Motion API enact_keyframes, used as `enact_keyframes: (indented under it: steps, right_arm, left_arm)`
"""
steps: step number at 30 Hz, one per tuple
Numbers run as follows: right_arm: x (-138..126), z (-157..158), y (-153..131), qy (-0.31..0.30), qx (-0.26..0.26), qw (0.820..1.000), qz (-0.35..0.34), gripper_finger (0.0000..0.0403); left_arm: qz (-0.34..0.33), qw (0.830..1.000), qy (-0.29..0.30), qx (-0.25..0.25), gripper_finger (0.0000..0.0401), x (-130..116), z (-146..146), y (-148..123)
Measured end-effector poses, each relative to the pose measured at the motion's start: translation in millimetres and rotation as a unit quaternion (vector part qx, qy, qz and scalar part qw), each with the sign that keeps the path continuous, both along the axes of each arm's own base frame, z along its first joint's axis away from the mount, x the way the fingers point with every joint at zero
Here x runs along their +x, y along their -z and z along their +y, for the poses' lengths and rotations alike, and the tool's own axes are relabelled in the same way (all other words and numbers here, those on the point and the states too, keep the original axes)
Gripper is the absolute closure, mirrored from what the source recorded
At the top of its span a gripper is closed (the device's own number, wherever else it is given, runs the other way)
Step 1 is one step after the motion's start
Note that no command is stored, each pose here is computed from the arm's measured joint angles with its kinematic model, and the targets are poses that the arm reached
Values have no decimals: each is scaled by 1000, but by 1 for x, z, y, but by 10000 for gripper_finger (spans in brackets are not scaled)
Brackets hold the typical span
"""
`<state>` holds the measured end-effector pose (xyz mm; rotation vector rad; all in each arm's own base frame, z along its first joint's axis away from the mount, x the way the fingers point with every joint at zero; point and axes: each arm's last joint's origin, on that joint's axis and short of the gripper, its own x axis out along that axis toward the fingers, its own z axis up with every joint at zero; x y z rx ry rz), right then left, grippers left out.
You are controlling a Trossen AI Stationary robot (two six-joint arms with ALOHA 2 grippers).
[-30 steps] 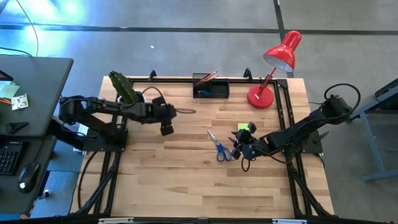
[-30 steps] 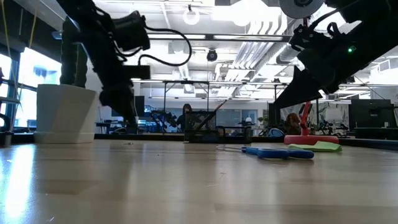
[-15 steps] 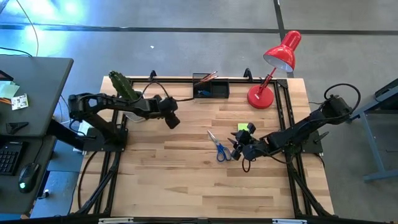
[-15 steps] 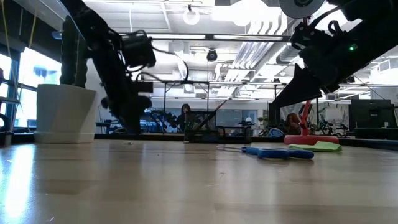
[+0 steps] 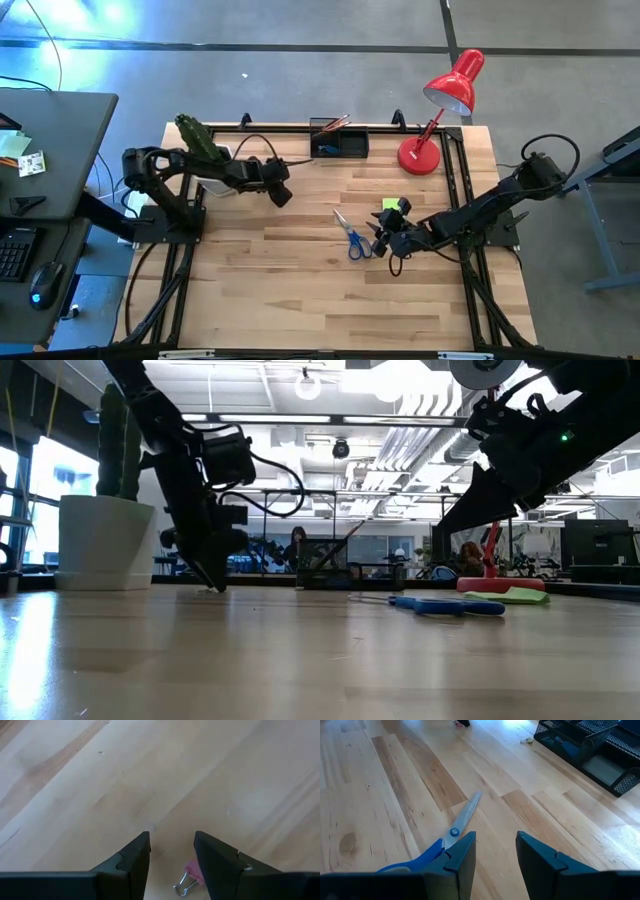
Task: Pick and place office supplies into organizer
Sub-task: Put the pink binder clip into the bottom left section of the desk organizer
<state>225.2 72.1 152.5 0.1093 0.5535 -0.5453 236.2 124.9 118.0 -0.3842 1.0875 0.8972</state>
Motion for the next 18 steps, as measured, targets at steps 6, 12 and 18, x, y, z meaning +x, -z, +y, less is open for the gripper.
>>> enact_keyframes:
  steps: [6, 12, 18]
  right_arm:
    - [0, 0, 0, 0, 0, 1000, 3, 269]
    - [-1, 0, 1, 0, 0, 1000, 5, 269]
    - [-1, 0, 1, -3, 2, 1000, 7, 269]
  left_arm:
    - [8, 999, 6, -34, 251, -3, -3, 2]
    - [-1, 997, 8, -81, 252, -4, -8, 2]
    - [-2, 995, 17, -94, 252, 1, -25, 1]
